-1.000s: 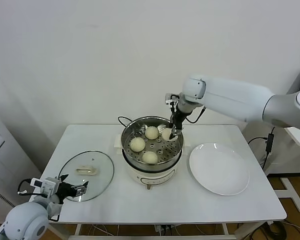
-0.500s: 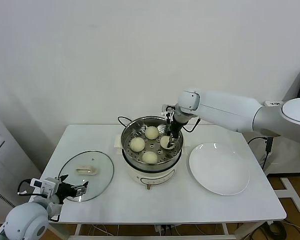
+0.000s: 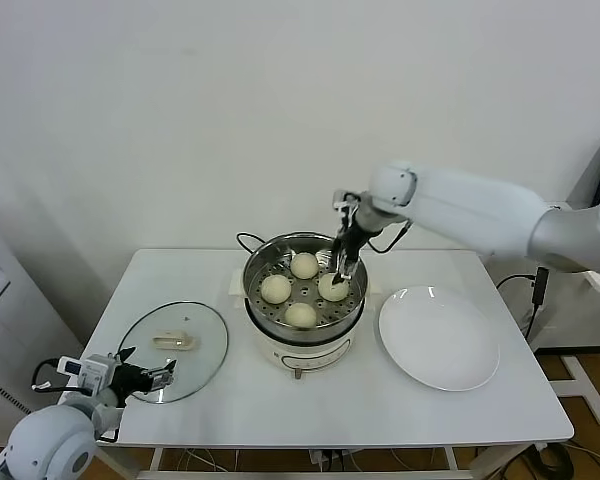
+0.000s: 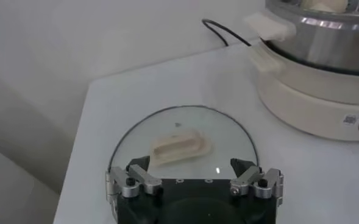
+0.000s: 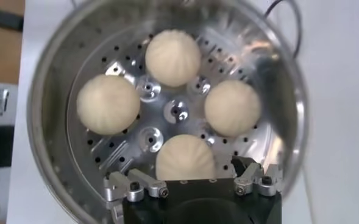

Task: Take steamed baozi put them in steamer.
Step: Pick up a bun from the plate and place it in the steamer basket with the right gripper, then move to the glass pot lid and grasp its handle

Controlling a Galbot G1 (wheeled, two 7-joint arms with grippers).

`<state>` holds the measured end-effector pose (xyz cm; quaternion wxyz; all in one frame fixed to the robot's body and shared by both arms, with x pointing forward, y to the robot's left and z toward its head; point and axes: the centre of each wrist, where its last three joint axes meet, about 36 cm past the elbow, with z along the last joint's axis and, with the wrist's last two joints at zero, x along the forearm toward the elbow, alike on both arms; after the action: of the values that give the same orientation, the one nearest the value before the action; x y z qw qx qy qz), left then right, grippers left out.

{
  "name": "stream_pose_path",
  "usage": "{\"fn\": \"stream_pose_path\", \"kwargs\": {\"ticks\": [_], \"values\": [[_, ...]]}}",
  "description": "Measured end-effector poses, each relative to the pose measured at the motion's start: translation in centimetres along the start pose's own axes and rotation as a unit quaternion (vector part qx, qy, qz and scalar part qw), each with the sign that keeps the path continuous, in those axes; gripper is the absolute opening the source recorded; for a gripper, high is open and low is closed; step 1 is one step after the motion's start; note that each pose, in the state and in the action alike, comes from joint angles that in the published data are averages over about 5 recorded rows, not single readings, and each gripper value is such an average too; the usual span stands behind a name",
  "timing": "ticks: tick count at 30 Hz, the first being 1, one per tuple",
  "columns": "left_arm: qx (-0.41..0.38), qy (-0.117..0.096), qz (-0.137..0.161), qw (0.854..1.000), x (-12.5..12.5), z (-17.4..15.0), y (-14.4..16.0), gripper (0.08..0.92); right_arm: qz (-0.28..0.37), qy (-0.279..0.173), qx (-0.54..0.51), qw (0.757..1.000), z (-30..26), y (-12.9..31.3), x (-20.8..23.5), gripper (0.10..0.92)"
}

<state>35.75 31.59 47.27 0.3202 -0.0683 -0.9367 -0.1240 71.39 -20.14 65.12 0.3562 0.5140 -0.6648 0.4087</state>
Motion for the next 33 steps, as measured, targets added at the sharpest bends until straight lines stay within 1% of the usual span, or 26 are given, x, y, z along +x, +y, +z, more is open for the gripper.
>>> {"fn": "stream_pose_path", "kwargs": {"ticks": [4,8,13,16,18,22,26,29,33], "values": [[-0.002,-0.002,-0.005,1.000,-0.1,0.0,0.0,0.823,0.042,-0.076,-0.039,0.995,3.0,0.0,2.6,0.823],[-0.010,-0.004,-0.010,1.000,-0.1,0.0,0.1,0.823,0.102,-0.165,-0.081,0.978,7.4,0.7,4.0,0.823],[-0.024,-0.002,-0.019,1.000,-0.3,0.2,0.2,0.823,0.185,-0.266,-0.137,0.936,13.3,3.0,3.8,0.823],[-0.033,-0.002,-0.026,0.999,-0.4,0.4,0.2,0.823,0.237,-0.317,-0.169,0.903,16.2,4.7,3.0,0.823],[-0.042,-0.007,-0.031,0.999,-0.5,0.6,0.3,0.823,0.270,-0.346,-0.192,0.878,17.8,6.0,2.2,0.823],[-0.074,-0.034,-0.051,0.995,-0.9,1.4,0.7,0.823,0.329,-0.384,-0.240,0.829,20.7,8.7,0.4,0.823],[-0.129,-0.068,-0.086,0.986,-1.4,2.5,1.2,0.823,0.373,-0.400,-0.284,0.787,23.3,11.8,-1.4,0.823],[-0.186,-0.093,-0.118,0.971,-1.9,3.8,1.6,0.823,0.398,-0.405,-0.312,0.761,24.9,14.2,-2.7,0.823],[-0.270,-0.126,-0.155,0.942,-2.9,5.4,2.1,0.823,0.427,-0.401,-0.345,0.733,27.1,17.3,-4.2,0.823]]}}
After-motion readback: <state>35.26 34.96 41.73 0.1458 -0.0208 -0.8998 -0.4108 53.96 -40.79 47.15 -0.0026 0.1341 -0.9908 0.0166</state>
